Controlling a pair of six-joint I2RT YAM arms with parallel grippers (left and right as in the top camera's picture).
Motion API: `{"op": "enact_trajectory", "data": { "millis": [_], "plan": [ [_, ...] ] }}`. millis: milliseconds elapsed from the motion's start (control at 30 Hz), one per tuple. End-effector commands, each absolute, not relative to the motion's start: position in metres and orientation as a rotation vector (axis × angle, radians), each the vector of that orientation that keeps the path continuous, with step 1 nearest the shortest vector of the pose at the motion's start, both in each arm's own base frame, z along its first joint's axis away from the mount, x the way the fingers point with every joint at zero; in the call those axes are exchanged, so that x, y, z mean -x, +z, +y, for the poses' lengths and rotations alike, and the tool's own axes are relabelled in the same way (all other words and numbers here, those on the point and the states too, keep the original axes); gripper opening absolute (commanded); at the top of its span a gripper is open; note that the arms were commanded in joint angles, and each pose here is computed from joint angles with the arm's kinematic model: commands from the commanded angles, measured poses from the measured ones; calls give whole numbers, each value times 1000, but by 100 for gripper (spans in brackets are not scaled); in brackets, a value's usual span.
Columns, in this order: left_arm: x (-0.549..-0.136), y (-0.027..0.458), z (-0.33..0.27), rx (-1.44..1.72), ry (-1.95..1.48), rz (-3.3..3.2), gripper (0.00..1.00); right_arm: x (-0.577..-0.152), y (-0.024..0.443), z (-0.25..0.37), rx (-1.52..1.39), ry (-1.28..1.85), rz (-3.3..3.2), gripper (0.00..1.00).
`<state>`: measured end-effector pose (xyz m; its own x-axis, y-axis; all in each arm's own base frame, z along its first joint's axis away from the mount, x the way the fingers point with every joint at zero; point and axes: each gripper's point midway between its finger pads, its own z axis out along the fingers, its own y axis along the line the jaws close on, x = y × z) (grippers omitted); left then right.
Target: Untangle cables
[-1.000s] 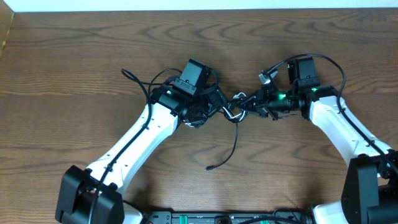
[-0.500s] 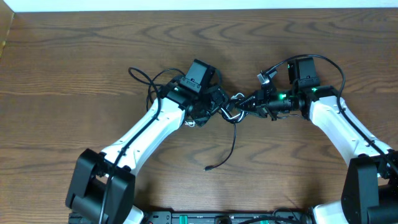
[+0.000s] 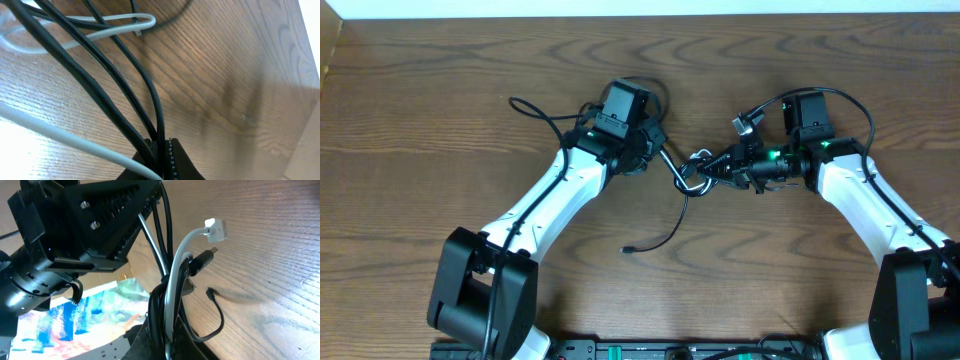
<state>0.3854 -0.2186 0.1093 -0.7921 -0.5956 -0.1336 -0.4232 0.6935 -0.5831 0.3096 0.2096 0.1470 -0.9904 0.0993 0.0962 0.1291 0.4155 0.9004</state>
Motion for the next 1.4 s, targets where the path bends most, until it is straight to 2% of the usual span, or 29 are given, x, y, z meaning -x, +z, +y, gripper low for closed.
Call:
{"op": "enact_trajectory", "data": {
  "millis": [0, 233, 333, 367, 533, 567, 633, 767, 800, 967, 1367],
  "plan": [
    [-385, 105, -218, 657, -753, 2624, 8, -310, 147, 206, 139, -1655, -2695, 1],
    [-379, 128, -222, 401, -776, 2608, 7, -308, 101, 174, 239, -1246, -2934, 1],
    [-364, 122, -216, 413, -736, 2679, 7, -305, 84, 155, 303, -1038, -3010, 5],
    [-358, 117, -213, 424, -717, 2709, 7, -304, 83, 154, 310, -1019, -3011, 1],
    [-333, 101, -210, 445, -646, 2828, 8, -302, 86, 159, 297, -1068, -2981, 1],
    [-329, 100, -214, 431, -644, 2840, 10, -301, 89, 162, 287, -1100, -2962, 1],
    [-326, 99, -219, 415, -647, 2847, 28, -299, 93, 167, 273, -1146, -2934, 1],
    [-322, 101, -233, 370, -671, 2838, 57, -294, 100, 178, 222, -1226, -2882, 1],
    [-322, 102, -236, 358, -678, 2833, 62, -292, 101, 180, 206, -1232, -2878, 1],
    [-320, 100, -248, 334, -695, 2833, 65, -288, 104, 193, 145, -1266, -2862, 1],
    [-314, 50, -248, 535, -626, 2955, 73, -284, 111, 201, 113, -1328, -2815, 1]
  ]
}}
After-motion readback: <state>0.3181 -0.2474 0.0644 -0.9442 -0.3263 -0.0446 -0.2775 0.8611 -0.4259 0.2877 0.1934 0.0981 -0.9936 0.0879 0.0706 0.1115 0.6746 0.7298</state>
